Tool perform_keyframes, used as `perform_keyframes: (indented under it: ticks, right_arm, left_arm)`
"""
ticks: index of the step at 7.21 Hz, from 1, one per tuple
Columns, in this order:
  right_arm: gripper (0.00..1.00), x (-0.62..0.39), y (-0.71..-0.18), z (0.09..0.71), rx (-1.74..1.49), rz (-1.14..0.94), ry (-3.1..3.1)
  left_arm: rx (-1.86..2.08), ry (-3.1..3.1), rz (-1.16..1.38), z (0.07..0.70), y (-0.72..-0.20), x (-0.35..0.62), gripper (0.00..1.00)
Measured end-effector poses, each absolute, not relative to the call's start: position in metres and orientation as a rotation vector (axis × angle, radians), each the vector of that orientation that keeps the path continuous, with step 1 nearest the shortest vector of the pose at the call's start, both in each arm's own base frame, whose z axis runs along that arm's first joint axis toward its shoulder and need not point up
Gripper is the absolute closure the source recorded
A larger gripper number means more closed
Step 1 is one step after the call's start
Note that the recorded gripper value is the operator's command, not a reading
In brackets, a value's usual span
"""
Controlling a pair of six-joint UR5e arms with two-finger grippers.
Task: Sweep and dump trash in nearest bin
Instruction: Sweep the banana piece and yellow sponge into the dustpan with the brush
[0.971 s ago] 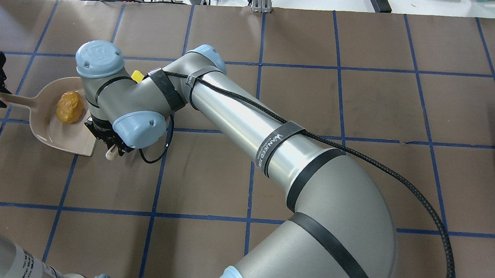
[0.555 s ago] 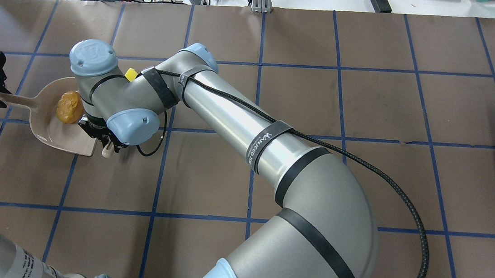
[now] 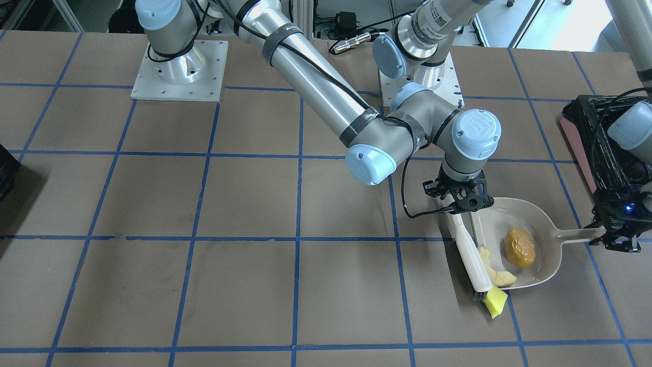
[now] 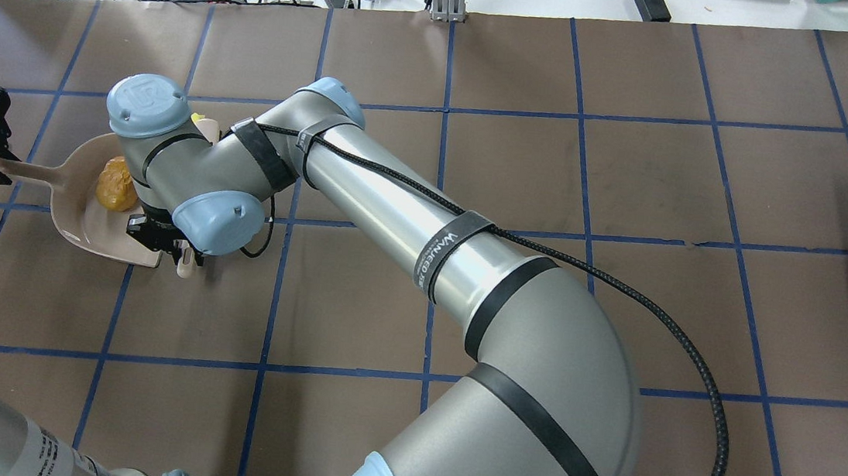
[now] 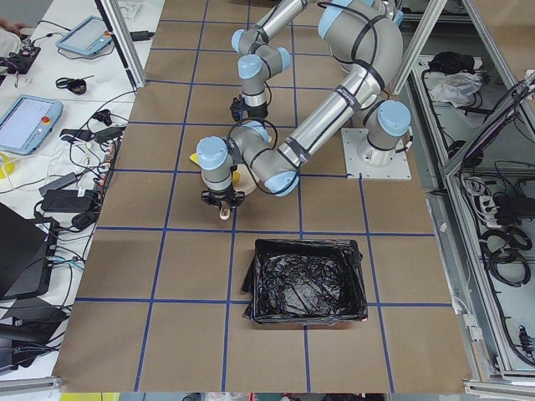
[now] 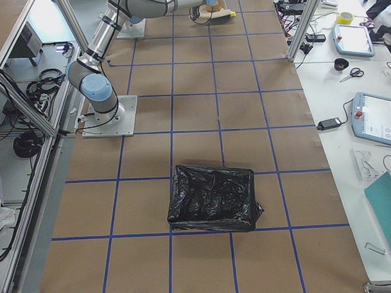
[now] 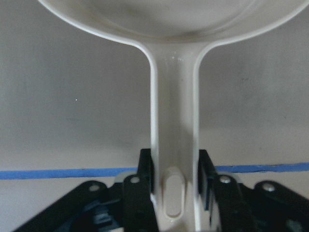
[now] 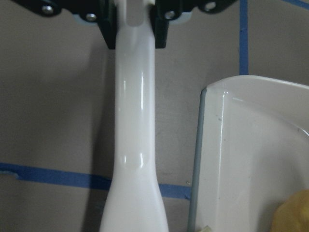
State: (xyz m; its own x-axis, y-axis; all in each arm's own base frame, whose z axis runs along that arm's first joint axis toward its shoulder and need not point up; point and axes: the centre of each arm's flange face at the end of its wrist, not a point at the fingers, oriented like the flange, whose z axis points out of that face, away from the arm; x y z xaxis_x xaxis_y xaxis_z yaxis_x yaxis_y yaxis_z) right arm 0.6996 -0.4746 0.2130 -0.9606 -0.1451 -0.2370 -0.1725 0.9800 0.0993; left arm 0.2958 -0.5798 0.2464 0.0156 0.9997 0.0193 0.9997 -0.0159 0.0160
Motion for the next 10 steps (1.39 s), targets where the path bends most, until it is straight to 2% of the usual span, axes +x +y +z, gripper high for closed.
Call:
perform_keyframes:
  ticks: [10]
  right_arm:
    - [1.00, 0.757, -0.404, 0.240, -0.415, 0.121, 2.833]
  left_arm:
    - [-2.237, -2.202, -0.039, 0.246, -0.580, 0.296, 1.00]
